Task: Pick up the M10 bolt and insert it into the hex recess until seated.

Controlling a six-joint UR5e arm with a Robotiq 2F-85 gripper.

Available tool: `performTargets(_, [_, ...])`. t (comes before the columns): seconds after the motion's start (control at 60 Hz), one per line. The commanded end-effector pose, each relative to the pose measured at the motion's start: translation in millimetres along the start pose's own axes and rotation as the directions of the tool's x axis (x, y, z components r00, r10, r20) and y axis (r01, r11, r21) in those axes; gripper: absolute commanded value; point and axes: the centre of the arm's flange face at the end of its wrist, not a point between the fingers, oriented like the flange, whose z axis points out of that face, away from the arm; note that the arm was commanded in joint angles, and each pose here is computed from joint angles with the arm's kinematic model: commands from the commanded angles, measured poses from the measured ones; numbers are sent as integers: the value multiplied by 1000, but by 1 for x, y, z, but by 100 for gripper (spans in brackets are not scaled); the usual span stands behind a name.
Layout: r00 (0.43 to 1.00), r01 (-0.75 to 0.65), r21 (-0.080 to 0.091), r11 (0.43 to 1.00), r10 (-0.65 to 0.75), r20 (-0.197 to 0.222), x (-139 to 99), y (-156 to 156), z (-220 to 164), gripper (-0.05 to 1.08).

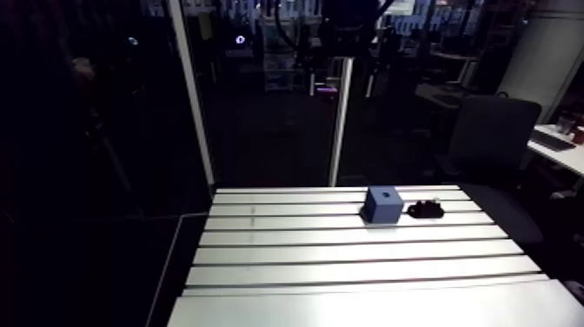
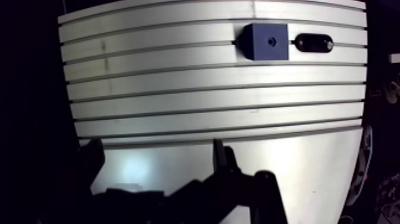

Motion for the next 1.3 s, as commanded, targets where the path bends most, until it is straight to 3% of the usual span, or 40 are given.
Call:
performTargets(0.017, [1000,2,-4,1000,-2,0,0,1,1,0])
performTargets(0.167, [1000,11,-6,1000,-11,-2,0,1,1,0])
performTargets(0.267, [997,77,-19,997,-77,0,2,3,3,0])
performTargets(0.45, [991,133,-19,991,-133,22,10,12,15,1])
performTargets(0.6, [997,77,-26,997,-78,-5,22,54,14,1])
performTargets(0.767, [989,145,-29,989,-145,-9,30,84,18,1])
performTargets(0.867, [990,135,-38,990,-137,-40,39,115,20,1])
performTargets(1.017, [986,160,-43,986,-161,-39,48,135,31,1])
performTargets(1.117, [982,180,-54,982,-183,-51,53,148,36,1])
performTargets(1.25, [974,198,-82,977,-206,-94,59,176,42,1])
performTargets(1.3, [975,198,-79,977,-204,-85,63,186,53,1])
